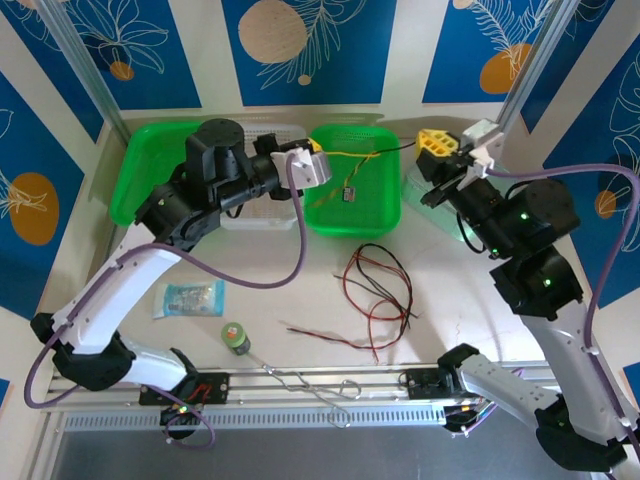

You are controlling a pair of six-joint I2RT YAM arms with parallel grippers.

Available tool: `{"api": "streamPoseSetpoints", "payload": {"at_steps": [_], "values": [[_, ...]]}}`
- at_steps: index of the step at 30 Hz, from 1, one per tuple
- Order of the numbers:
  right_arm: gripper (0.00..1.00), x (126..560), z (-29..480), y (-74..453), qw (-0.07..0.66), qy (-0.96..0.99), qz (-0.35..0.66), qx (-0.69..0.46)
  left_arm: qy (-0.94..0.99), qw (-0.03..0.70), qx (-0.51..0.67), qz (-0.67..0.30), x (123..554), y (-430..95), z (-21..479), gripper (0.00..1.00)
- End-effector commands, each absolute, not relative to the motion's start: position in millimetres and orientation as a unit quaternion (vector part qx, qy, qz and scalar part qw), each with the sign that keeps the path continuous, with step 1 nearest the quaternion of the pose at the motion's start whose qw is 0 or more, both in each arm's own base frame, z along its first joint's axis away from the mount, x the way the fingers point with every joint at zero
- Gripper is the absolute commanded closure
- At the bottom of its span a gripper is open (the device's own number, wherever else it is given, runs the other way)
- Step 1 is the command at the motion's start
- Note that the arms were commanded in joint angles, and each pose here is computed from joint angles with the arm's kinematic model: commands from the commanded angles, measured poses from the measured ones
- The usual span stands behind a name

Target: Untangle the cables

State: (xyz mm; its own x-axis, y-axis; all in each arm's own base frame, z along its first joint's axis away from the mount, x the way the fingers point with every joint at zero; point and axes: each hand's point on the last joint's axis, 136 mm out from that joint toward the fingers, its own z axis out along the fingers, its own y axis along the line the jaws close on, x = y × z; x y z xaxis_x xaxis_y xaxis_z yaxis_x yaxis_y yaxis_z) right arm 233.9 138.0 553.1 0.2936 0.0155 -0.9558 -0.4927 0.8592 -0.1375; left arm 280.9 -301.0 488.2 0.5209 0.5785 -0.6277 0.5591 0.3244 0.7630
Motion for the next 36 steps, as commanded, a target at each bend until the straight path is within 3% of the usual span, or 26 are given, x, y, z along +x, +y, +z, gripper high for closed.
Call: {"api": "streamPoseSetpoints", "payload": {"at_steps": [1, 9, 19, 36], "values": [[1.00, 234, 580, 116, 0.815, 0.542, 0.100, -0.181, 0.510, 0.678, 0.529, 0.038, 292, -282, 504, 1.00], [1.00, 245, 579, 89, 0.822, 0.551, 0.056, -0.132, 0.537, 0.672, 0.506, 0.057, 292, -254, 504, 1.00], [1.00, 263, 543, 66, 0.801, 0.591, 0.009, -0.101, 0.599, 0.631, 0.489, 0.071, 280, -210, 484, 1.00], [1.00, 263, 505, 16, 0.771, 0.636, -0.006, -0.032, 0.688, 0.613, 0.364, 0.136, 292, -120, 468, 1.00]]}}
